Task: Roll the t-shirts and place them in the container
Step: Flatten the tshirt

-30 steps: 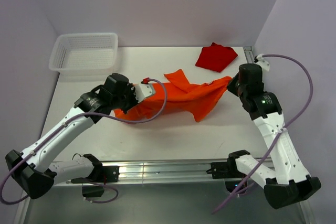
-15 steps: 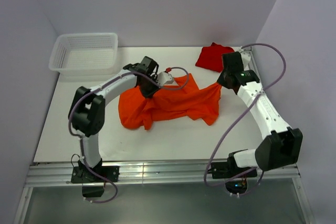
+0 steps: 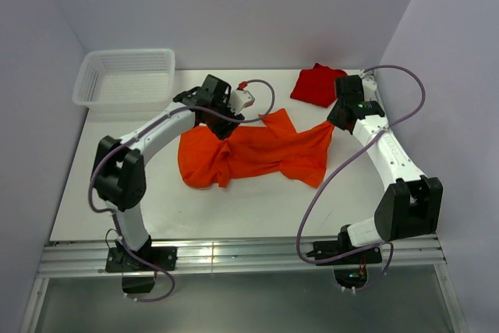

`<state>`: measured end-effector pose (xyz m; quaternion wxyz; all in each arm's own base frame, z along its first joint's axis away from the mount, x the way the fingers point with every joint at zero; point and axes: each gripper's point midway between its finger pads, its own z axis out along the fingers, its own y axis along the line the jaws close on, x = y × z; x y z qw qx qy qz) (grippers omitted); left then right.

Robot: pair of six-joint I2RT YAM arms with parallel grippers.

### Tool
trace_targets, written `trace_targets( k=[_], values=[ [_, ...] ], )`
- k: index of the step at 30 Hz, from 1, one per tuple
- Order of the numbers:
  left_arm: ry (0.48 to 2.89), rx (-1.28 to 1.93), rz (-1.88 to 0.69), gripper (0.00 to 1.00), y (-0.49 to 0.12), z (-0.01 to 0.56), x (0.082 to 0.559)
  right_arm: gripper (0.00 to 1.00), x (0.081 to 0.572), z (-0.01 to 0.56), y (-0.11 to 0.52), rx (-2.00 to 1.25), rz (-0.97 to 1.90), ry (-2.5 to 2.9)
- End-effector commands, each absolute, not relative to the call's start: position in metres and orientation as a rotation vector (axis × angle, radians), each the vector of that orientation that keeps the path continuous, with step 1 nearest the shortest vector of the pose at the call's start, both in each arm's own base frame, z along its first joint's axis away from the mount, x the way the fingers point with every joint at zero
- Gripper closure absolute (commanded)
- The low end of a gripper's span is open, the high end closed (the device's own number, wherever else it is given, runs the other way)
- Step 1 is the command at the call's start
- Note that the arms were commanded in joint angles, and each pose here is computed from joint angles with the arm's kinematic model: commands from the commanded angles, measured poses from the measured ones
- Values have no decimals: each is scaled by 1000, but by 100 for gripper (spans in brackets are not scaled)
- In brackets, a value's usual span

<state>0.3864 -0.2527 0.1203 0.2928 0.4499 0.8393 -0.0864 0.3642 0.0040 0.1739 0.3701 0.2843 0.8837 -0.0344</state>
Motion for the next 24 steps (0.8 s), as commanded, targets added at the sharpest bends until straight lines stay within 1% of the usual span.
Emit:
trace_targets(
  k=[1, 4, 5, 6, 12, 21, 24],
  values=[
    [2167, 1114, -259, 39, -244, 171, 369, 100, 372, 177, 1, 718, -94, 2237],
    [2206, 1145, -289, 40, -236, 164, 341, 100, 372, 173, 3, 716, -81, 2249],
    [2244, 1168, -292, 41, -231, 150, 329, 100, 372, 172, 4, 716, -76, 2249],
    [2250, 1176, -294, 42, -229, 148, 321, 100, 372, 171, 5, 718, -70, 2250],
    [2282, 1291, -242, 44, -241, 106, 271, 100, 368, 167, 9, 717, -35, 2260],
    [2307, 1317, -217, 45, -256, 83, 243, 100, 357, 161, 8, 714, -38, 2268],
    [2313, 1288, -153, 46, -254, 77, 245, 100, 354, 161, 8, 710, -37, 2268]
  ],
)
